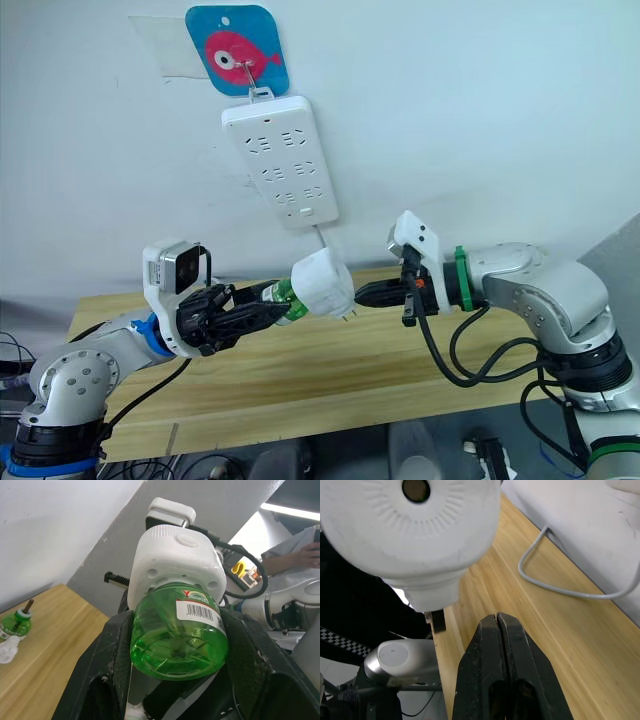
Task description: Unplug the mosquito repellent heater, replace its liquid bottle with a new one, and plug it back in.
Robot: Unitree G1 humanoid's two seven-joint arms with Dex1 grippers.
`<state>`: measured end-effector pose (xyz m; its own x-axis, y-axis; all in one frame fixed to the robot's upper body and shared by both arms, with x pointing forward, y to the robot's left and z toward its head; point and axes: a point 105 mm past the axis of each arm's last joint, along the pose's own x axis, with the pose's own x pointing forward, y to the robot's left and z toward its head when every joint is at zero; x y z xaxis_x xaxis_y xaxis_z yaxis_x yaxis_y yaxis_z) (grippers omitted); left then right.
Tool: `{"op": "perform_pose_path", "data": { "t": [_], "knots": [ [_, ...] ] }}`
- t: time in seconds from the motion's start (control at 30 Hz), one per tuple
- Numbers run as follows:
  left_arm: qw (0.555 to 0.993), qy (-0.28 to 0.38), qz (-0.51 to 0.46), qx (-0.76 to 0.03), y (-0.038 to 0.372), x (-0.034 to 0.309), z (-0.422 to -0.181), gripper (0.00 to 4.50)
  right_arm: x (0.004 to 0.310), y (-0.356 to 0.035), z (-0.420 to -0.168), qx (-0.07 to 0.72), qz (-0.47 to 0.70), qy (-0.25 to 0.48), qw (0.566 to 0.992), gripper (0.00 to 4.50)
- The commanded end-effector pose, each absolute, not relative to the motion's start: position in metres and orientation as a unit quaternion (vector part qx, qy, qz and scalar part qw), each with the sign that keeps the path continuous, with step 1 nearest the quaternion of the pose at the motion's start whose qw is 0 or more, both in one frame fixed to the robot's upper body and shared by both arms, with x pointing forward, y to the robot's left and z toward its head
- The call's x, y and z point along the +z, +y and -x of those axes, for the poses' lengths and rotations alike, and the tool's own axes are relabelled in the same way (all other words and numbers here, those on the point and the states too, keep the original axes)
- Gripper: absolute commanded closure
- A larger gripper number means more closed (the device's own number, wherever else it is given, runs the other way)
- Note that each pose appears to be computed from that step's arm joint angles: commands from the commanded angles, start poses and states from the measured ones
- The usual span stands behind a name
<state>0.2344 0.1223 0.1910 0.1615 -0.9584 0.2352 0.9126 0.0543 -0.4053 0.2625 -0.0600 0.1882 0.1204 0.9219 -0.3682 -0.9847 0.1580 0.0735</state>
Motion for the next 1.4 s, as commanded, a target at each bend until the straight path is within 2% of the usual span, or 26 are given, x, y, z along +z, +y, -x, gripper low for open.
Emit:
{"op": "perform_pose_path", "data": {
  "t": [0.03,0.2,0.73,0.83,1.03,1.13,1.4],
  "knots": [
    [0.720,0.033,0.237,-0.652,0.121,0.198,-0.232,2.22,0.201,-0.054,-0.256,0.657,0.110,0.136,0.734,4.48],
    [0.730,0.037,0.226,-0.645,0.121,0.191,-0.236,2.22,0.210,-0.052,-0.243,0.673,0.126,0.125,0.718,4.48],
    [0.738,0.037,0.211,-0.640,0.121,0.185,-0.240,2.22,0.222,-0.049,-0.228,0.690,0.133,0.114,0.702,4.48],
    [0.732,0.029,0.216,-0.645,0.120,0.190,-0.238,2.22,0.218,-0.049,-0.230,0.685,0.131,0.121,0.707,4.48],
    [0.723,0.028,0.220,-0.654,0.124,0.199,-0.233,2.22,0.200,-0.073,-0.254,0.639,0.123,0.158,0.742,4.48],
    [0.725,0.036,0.216,-0.653,0.130,0.200,-0.231,2.22,0.198,-0.087,-0.265,0.621,0.123,0.170,0.755,3.91],
    [0.734,0.055,0.199,-0.647,0.146,0.197,-0.228,2.22,0.212,-0.108,-0.280,0.604,0.111,0.166,0.771,0.99]
  ]
}}
